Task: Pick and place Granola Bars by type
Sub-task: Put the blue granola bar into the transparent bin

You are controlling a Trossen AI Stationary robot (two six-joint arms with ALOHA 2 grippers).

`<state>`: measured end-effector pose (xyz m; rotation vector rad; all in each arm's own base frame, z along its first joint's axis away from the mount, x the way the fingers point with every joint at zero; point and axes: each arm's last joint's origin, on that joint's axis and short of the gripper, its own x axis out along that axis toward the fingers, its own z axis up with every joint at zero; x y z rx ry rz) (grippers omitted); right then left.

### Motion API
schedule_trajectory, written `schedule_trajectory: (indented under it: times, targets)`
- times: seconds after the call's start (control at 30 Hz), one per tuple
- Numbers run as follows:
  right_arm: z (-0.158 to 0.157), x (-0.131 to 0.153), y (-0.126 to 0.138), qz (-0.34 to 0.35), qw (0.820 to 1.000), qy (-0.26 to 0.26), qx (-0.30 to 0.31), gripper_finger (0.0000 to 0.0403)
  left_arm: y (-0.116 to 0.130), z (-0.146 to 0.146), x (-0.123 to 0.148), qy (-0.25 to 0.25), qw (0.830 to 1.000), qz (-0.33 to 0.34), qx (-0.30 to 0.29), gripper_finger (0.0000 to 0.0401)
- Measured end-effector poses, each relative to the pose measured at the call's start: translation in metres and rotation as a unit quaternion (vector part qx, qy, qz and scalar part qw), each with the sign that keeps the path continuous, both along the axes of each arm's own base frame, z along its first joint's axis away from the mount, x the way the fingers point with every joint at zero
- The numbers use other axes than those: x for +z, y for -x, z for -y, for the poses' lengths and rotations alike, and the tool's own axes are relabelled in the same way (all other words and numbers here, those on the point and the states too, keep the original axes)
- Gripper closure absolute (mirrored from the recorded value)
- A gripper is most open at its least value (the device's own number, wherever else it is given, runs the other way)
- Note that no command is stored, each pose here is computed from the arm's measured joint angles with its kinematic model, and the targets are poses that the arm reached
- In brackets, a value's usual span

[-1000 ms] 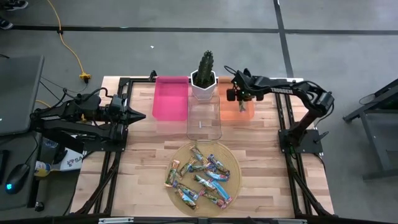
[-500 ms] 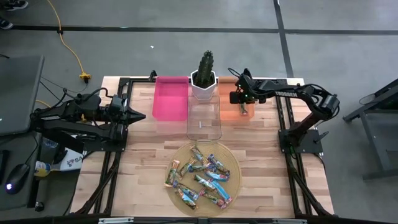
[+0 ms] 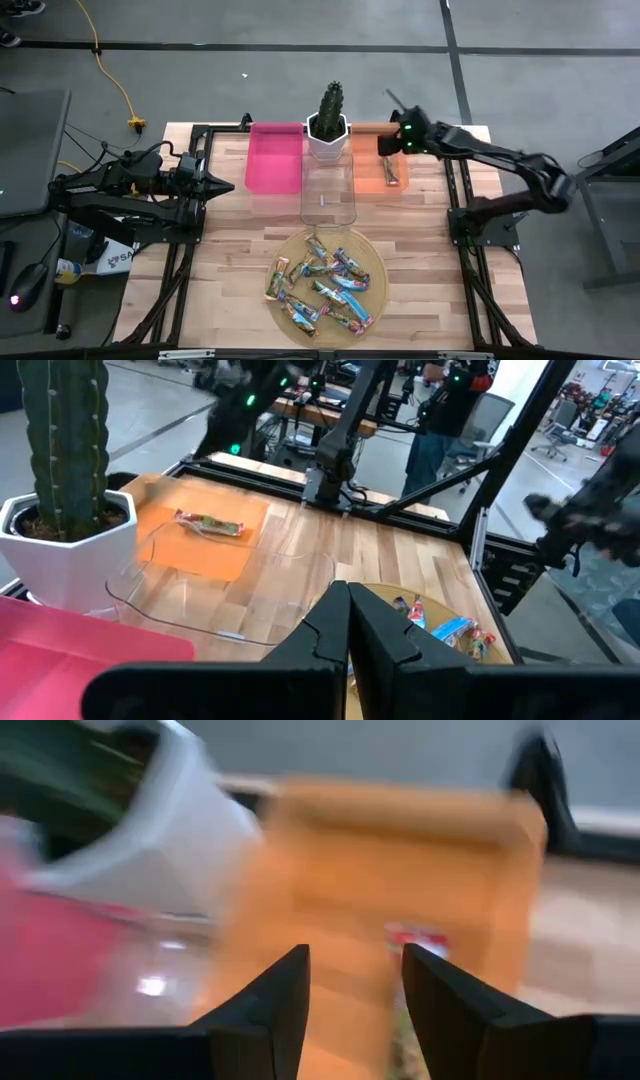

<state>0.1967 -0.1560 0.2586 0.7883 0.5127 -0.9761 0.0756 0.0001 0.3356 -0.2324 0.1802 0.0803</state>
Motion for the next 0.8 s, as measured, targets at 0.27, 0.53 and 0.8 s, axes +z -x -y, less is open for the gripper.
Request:
schedule_trajectory:
  times: [0.27,0.53,0.8]
  targets:
    - [-0.053,0.063,0.016,0.147,0.978,0.101,0.105,0.0258,0.0,0.0,0.0,0.0,1.0,-0.001,0.0,0.04]
    - [-0.105,0.084,0.012,0.212,0.95,0.129,0.189,0.0258,0.0,0.0,0.0,0.0,1.0,-0.001,0.0,0.04]
    - [-0.16,0.085,-0.011,0.253,0.915,0.129,0.287,0.0258,0.0,0.0,0.0,0.0,1.0,-0.001,0.0,0.04]
